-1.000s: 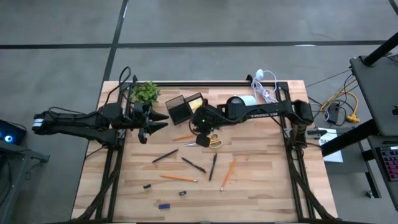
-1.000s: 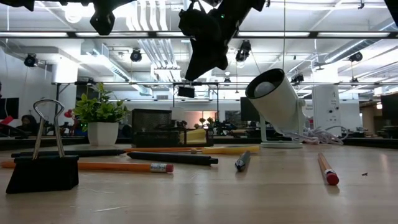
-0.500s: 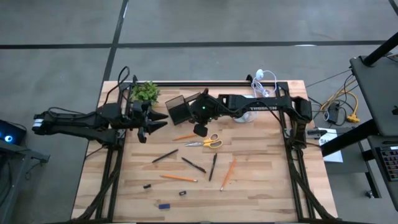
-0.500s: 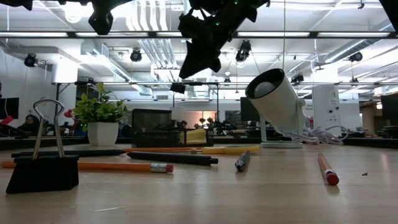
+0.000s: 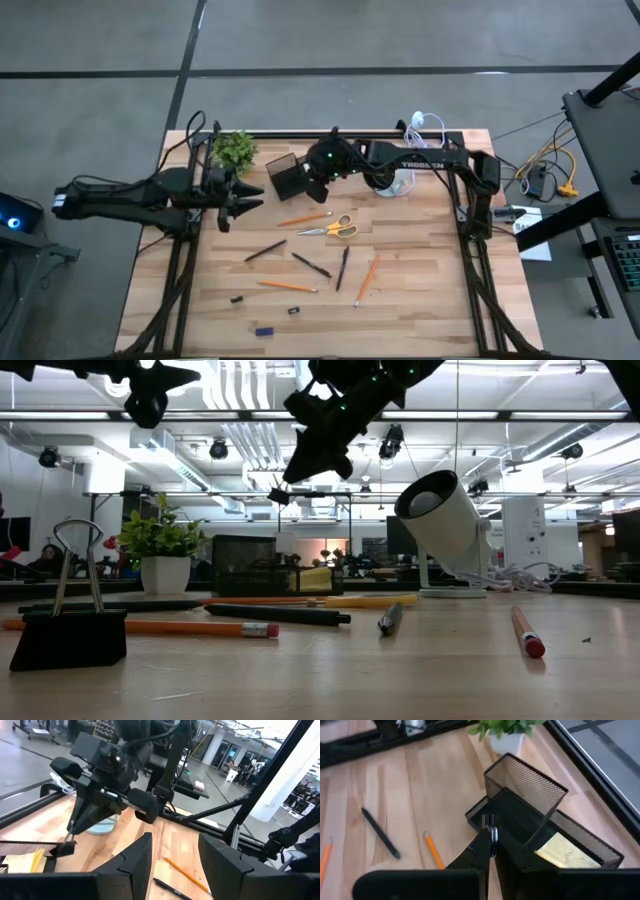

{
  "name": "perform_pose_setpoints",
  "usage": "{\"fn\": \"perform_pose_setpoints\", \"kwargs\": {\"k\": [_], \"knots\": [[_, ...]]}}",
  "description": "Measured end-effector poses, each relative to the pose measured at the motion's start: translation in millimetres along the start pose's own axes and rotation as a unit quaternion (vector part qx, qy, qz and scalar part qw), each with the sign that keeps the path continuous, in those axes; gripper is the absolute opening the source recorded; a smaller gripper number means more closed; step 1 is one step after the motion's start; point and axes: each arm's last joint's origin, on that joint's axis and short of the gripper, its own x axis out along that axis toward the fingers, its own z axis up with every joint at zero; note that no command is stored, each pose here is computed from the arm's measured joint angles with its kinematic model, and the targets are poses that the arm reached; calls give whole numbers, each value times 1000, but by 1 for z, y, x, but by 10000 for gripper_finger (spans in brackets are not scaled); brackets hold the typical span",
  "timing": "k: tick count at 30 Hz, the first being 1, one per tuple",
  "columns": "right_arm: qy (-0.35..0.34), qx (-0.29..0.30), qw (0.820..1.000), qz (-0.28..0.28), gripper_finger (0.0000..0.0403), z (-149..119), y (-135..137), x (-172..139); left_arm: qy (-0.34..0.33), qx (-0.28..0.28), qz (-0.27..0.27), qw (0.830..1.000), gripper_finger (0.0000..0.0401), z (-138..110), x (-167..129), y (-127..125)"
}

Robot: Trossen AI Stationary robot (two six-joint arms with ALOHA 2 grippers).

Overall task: Pick and place office supplies into organizer
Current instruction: Put the right black binder clip into the black desk organizer

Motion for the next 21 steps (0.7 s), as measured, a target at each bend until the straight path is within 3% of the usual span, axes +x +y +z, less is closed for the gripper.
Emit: {"fn": "perform_pose_setpoints", "kwargs": {"k": [6, 12, 21], "knots": [[-31, 42, 999, -2, 8, 7, -6, 1, 28, 0, 27, 999, 146, -6, -12, 4], [-38, 93, 995, 2, 8, 7, -6, 6, -29, -1, 36, 999, 146, 3, -33, 4], [2, 173, 985, -26, 8, -14, -12, 43, -81, -7, 24, 996, 146, 9, -55, 4]]}}
